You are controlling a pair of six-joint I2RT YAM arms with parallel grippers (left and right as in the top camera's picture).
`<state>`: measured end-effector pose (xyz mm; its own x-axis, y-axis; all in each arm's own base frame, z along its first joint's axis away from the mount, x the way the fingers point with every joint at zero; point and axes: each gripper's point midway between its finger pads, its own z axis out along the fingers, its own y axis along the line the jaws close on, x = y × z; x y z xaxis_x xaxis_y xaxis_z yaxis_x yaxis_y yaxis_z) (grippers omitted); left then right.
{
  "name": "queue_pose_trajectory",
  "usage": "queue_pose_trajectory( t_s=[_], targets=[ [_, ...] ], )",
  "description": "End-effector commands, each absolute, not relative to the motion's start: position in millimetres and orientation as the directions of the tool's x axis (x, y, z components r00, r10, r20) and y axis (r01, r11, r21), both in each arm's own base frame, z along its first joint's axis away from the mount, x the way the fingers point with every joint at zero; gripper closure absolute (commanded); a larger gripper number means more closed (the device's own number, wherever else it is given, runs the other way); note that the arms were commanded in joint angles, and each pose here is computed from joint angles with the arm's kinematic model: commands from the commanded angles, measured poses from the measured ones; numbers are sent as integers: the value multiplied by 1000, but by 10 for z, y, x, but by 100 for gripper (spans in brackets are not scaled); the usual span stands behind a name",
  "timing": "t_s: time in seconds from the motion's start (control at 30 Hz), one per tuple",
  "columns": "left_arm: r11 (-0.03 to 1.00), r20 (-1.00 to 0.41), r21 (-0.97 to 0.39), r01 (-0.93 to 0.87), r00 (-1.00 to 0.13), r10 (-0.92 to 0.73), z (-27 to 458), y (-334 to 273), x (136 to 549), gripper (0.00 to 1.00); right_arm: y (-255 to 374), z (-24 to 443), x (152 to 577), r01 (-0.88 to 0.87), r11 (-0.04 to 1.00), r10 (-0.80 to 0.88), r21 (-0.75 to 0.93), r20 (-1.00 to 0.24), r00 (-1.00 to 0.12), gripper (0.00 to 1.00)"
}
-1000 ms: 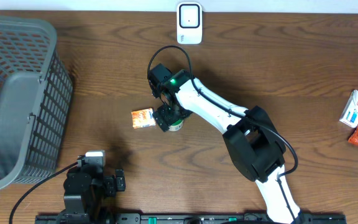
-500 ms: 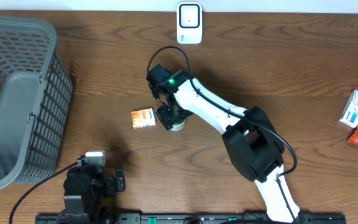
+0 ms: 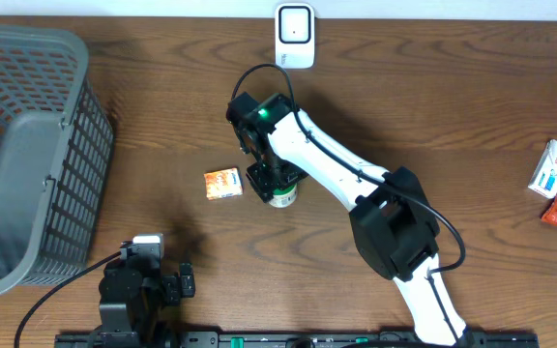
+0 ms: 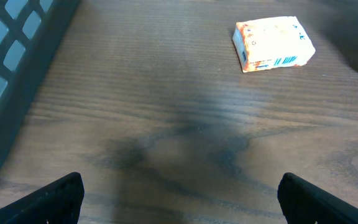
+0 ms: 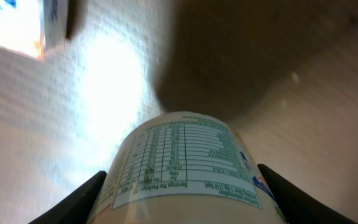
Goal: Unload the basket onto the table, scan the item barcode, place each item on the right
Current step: 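Close the right gripper on the green-lidded jar and lift it, then carry the jar back and hold it in front of the scanner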
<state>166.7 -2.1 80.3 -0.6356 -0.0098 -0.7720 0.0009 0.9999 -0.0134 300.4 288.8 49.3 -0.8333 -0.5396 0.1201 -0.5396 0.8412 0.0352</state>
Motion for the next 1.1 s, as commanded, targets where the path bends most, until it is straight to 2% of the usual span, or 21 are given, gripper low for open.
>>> queue_pose_trajectory(
  t_s=[0.0, 0.17, 0.37, 0.6, 0.73, 0.87, 0.97, 1.07],
  targets=[
    [1000, -764, -14, -14, -645, -20, 783, 0, 1644, 1, 2907, 633, 2976, -492, 870, -492, 39, 129, -861, 42],
    [1000, -764, -14, -14, -645, -20, 783, 0, 1644, 1, 2814, 681, 2830, -453, 886, -463, 96, 217, -860, 43],
    [1000, -764, -14, -14, -645, -20, 783, 0, 1644, 1, 2716, 724, 2961, -378, 899, -425, 223, 233, -874, 43],
    [1000, -764, -14, -14, -645, -20, 783, 0, 1644, 1, 2488, 721, 3195, -302, 925, -353, 232, 222, -909, 48],
    [1000, -764, -14, -14, -645, -20, 783, 0, 1644, 1, 2612, 714, 3390, -302, 908, -352, 291, 138, -926, 48],
    [1000, -764, -14, -14, -645, -20, 783, 0, 1644, 1, 3099, 841, 3507, -436, 757, -477, 487, -45, -878, 49],
    [1000, -764, -14, -14, -645, -20, 783, 0, 1644, 1, 3159, 859, 3647, -483, 741, -488, 467, -120, -864, 51],
    [1000, -764, -14, -14, -645, -20, 783, 0, 1644, 1, 3100, 935, 3926, -532, 770, -488, 353, -213, -847, 52]
  ],
)
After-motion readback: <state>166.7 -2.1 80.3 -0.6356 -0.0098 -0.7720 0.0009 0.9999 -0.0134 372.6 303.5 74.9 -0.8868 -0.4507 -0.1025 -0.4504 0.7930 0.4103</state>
